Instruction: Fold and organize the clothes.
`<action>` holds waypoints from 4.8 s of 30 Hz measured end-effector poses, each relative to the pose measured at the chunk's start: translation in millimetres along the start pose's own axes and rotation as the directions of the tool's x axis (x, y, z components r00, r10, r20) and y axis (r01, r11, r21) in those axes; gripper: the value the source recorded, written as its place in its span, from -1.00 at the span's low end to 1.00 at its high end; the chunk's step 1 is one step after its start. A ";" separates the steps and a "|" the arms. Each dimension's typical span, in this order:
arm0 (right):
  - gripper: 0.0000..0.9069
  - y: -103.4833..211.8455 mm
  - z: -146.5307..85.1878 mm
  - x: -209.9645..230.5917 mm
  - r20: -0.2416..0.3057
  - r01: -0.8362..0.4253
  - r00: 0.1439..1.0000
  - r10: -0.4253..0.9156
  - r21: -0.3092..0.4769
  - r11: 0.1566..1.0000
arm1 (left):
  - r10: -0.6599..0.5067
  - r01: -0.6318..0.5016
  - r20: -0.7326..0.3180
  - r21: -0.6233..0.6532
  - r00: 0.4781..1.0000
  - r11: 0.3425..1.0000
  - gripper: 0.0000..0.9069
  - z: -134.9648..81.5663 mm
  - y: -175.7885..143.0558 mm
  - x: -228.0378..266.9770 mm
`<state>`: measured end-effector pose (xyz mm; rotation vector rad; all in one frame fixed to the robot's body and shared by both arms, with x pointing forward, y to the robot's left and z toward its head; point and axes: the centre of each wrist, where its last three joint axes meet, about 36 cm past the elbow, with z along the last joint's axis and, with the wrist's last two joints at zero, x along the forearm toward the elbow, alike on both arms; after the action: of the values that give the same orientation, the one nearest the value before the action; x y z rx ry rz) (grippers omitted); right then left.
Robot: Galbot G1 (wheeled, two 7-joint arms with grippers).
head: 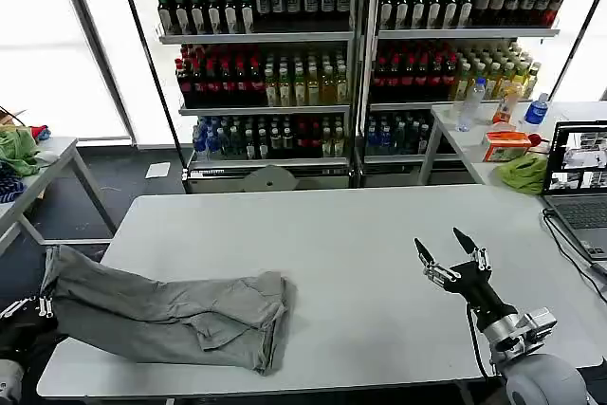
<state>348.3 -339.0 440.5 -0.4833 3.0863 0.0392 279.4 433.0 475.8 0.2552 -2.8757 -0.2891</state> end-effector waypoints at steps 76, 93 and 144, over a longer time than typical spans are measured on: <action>1.00 -4.1 10.4 23.6 -0.013 -0.014 1.000 0.014 0.005 1.000 | 0.524 -0.401 -0.127 0.500 0.842 0.767 1.00 -14.0 -222.3 -4.8; 1.00 -0.9 15.8 23.0 -0.020 0.005 1.000 -0.005 0.002 1.000 | 0.366 -0.295 -0.108 0.409 0.924 0.864 1.00 -8.4 -149.7 -14.4; 1.00 -2.4 3.2 16.9 -0.006 0.004 1.000 -0.004 -0.058 0.998 | 0.339 -0.133 -0.246 0.599 0.908 0.789 -0.96 55.6 -120.1 -20.7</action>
<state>333.0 -346.3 436.9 -0.4923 3.0975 0.1274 303.0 330.8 392.5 0.0251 -2.5224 0.6266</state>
